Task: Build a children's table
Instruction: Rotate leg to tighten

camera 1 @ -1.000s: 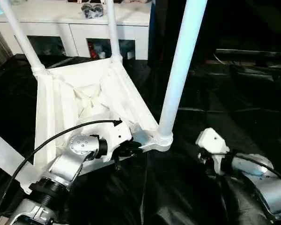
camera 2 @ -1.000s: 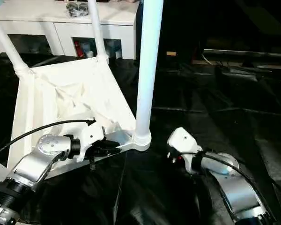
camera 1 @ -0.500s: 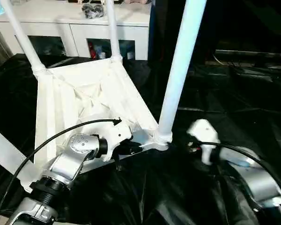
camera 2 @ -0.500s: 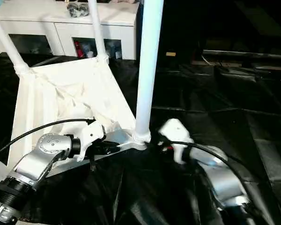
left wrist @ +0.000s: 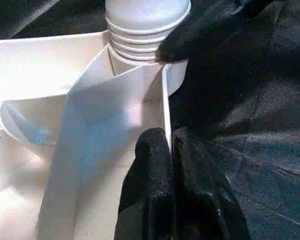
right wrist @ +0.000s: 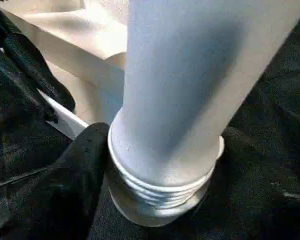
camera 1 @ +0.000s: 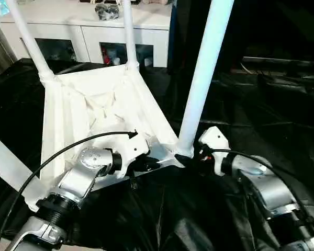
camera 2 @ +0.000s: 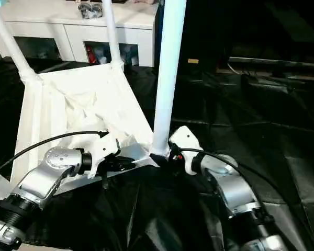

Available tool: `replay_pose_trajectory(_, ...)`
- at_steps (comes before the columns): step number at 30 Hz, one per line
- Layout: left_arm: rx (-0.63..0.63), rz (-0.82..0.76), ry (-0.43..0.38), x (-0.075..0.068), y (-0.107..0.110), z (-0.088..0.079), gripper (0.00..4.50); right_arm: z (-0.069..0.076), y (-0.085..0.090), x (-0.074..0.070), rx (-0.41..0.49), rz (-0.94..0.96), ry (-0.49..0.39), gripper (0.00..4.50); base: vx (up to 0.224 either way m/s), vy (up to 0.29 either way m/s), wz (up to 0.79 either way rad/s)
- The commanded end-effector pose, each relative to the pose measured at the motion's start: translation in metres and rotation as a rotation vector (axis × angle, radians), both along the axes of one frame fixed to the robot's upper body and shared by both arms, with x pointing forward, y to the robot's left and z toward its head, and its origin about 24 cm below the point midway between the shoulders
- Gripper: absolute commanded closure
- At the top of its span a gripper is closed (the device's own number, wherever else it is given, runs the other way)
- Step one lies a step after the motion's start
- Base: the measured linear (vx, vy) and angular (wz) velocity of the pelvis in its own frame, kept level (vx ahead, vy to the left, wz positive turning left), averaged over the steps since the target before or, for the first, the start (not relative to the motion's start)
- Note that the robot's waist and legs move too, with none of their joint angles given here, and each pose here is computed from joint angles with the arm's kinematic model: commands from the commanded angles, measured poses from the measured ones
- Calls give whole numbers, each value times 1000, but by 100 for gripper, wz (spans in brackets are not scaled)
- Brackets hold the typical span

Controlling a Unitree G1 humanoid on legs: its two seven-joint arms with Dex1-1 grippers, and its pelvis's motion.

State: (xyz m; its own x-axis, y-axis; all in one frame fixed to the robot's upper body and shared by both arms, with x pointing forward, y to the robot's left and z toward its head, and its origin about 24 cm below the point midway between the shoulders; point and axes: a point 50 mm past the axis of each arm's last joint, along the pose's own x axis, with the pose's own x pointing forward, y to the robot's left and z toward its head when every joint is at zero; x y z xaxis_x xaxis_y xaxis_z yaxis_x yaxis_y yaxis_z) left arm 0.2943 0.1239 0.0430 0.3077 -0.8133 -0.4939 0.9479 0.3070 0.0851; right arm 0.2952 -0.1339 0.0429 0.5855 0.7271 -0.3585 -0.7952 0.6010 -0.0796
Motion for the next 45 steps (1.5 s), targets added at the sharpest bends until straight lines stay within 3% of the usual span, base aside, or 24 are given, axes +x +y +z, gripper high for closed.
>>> replay_pose_trajectory(1,57,4,28,-1,3,-9,450,4,2,5,0,7,-27,136,0,0,0)
replay_pose_trajectory(5,61,4,28,-1,4,-9,450,4,4,7,8,14,-34,161,0,0,0)
replay_pose_trajectory(15,60,41,32,2,3,-10,450,3,4,8,22,7,-38,171,0,0,0)
replay_pose_trajectory(17,30,194,-11,17,-10,-8,450,-4,4,14,37,-131,-48,171,0,0,0)
replay_pose_trajectory(19,24,234,-21,21,-13,-7,450,-5,5,16,42,-168,-49,171,0,0,0)
replay_pose_trajectory(20,-4,337,-36,30,-25,-6,450,-10,7,21,78,-306,-39,171,0,0,0)
replay_pose_trajectory(22,-18,378,-50,34,-40,-4,450,-16,15,23,110,-412,-17,171,0,0,0)
replay_pose_trajectory(24,-28,376,-63,35,-58,-3,450,-22,27,23,119,-469,5,171,0,0,0)
replay_pose_trajectory(26,-20,352,-81,35,-66,-2,450,-22,35,23,111,-458,-15,171,0,0,0)
replay_pose_trajectory(28,-10,300,-84,32,-72,-2,450,-18,41,25,161,-447,-19,171,0,0,0)
replay_pose_trajectory(29,-7,285,-85,31,-74,-2,450,-17,42,25,183,-447,-19,136,0,0,0)
replay_pose_trajectory(32,-4,234,-88,29,-69,-3,450,-9,36,28,218,-441,-36,99,0,0,0)
replay_pose_trajectory(38,-13,131,-66,20,-51,-4,450,2,17,27,169,-345,-88,52,0,0,0)
replay_pose_trajectory(42,-20,74,-63,15,-44,-3,450,6,10,22,140,-258,-97,52,0,0,0)
replay_pose_trajectory(45,-16,-11,-42,7,-32,-2,450,10,-1,10,86,-83,-91,52,0,0,0)
